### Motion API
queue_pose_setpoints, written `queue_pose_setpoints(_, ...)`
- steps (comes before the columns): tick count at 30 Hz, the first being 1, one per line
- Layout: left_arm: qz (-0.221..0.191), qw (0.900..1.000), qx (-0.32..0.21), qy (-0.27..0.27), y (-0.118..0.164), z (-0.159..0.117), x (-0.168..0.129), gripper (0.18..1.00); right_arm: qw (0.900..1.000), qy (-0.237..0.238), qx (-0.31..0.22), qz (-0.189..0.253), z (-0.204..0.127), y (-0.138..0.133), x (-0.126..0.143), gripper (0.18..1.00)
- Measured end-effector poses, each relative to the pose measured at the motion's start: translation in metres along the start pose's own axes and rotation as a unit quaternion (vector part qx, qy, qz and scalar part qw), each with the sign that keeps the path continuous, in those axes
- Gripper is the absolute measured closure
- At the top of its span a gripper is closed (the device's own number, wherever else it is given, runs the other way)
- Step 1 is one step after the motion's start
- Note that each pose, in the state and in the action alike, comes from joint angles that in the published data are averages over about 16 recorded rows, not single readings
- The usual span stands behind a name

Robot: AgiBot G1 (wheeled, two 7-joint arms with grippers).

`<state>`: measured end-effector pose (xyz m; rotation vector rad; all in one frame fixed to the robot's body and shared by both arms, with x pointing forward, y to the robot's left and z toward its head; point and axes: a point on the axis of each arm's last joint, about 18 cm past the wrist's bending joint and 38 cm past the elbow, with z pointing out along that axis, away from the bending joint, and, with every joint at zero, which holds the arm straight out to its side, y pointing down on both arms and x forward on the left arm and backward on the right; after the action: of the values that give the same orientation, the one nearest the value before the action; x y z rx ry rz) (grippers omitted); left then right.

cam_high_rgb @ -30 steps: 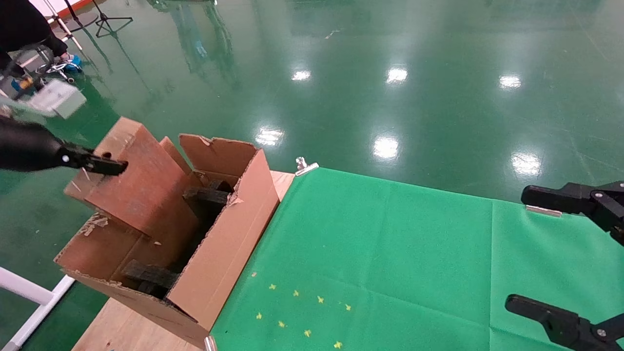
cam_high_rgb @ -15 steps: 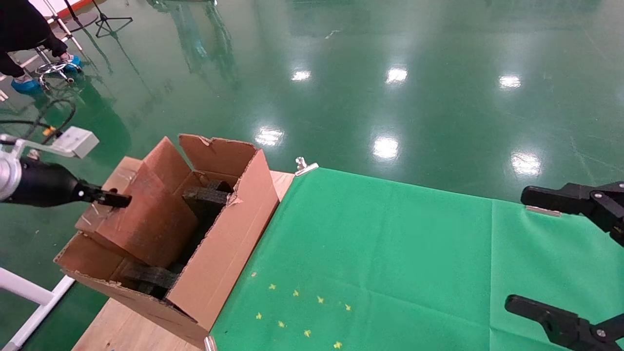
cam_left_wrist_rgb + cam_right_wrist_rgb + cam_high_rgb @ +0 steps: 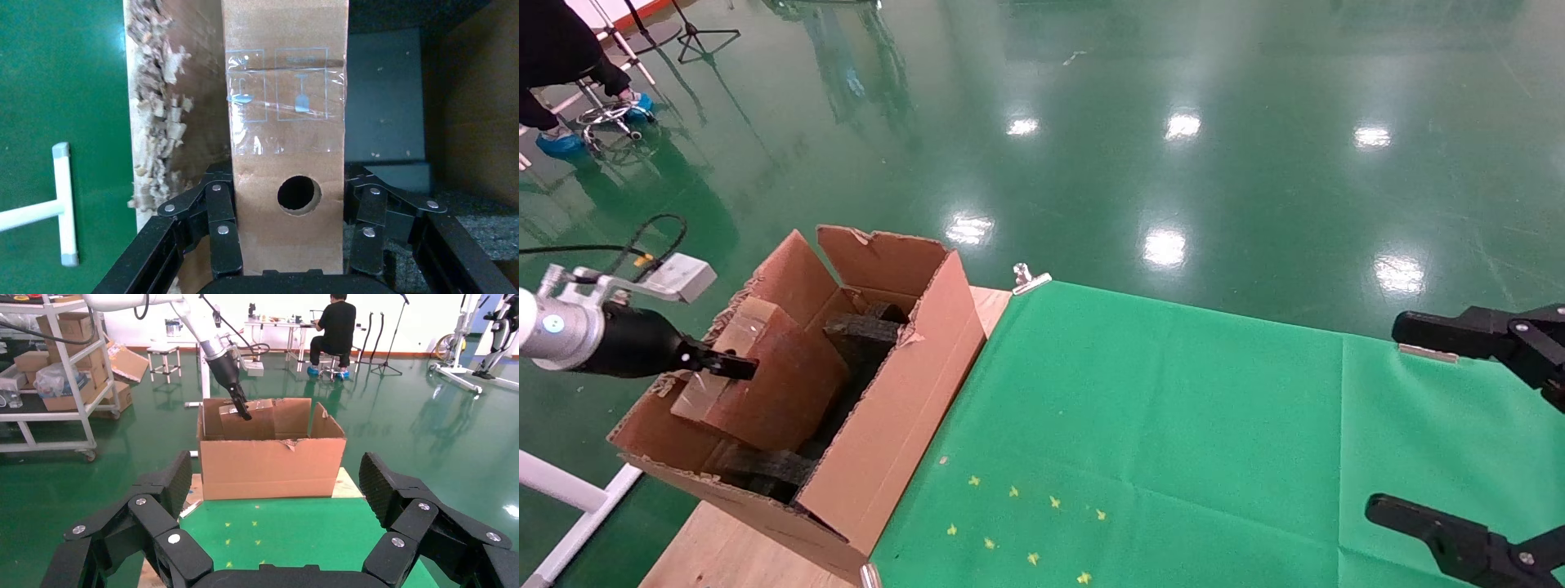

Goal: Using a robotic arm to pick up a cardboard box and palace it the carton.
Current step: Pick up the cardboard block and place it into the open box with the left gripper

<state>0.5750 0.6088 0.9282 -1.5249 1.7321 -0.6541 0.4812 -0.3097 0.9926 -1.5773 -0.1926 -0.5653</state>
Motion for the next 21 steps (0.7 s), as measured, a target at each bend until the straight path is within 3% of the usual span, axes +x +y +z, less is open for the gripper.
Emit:
queue_pose_setpoints(10,-0.001,1.0000,-0.009,0.002,0.0047,0.0091,0.0021,0.782,1.000,0.000,0.000,0.000,0.0000,0.0000,0.0000,0.178)
queue_pose_setpoints(21,0.000,1.0000,-0.009,0.003,0.0045,0.0079,0.0021,0.687,1.000,0.000,0.000,0.000,-0.0001,0.0000,0.0001,0.178)
